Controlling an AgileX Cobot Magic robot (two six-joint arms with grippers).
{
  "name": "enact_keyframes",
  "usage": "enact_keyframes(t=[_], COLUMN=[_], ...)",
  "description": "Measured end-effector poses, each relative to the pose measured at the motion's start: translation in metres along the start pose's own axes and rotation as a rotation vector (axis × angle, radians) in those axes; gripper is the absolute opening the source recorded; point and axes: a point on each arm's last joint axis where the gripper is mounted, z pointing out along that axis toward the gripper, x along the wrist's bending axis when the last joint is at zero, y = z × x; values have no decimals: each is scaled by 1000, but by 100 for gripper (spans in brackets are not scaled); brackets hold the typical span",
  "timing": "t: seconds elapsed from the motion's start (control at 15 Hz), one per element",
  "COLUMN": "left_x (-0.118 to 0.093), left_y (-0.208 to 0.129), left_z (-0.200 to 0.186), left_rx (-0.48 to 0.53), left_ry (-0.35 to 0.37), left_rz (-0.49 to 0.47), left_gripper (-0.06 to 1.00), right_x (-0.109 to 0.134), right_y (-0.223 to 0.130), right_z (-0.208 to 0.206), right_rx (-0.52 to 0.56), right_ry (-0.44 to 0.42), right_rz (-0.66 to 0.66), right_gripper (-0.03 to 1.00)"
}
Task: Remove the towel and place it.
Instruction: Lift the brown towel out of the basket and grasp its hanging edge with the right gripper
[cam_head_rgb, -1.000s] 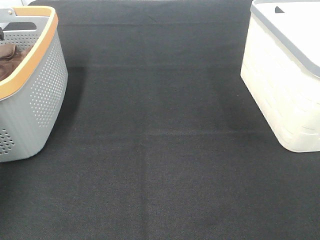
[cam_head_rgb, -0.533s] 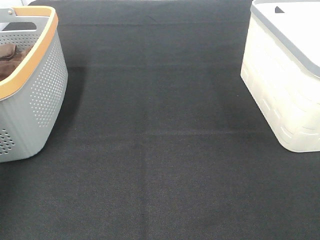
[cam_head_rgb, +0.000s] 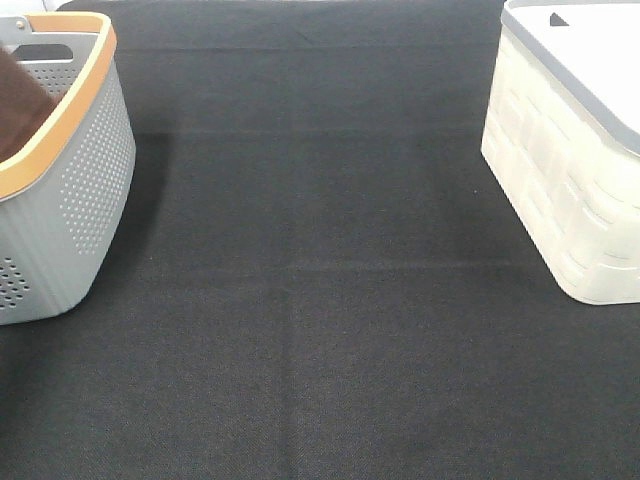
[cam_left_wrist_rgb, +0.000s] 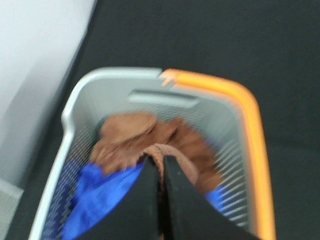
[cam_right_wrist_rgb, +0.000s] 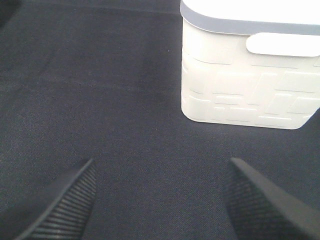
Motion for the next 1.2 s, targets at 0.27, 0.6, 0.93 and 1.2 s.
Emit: enact_keyframes(t=[0.27,0.6,0.93,1.2], left_x=[-22,-48,-100,-138], left_y=[23,34,29,16], left_z=[-71,-117,-131,-135], left_rx=[-248,-404,-443,-414], left_ry=[-218,-548,-784,-883], left_rz=[-78,-158,-107,-36], left_gripper=[0,0,0,0], right_x=[0,6,21,30], right_y=[0,1,18,47], right_z=[0,0,5,24], right_rx=[0,-9,-41,-93], right_ry=[0,70,249,420], right_rz=[0,38,82,142], right_gripper=[69,69,69,69])
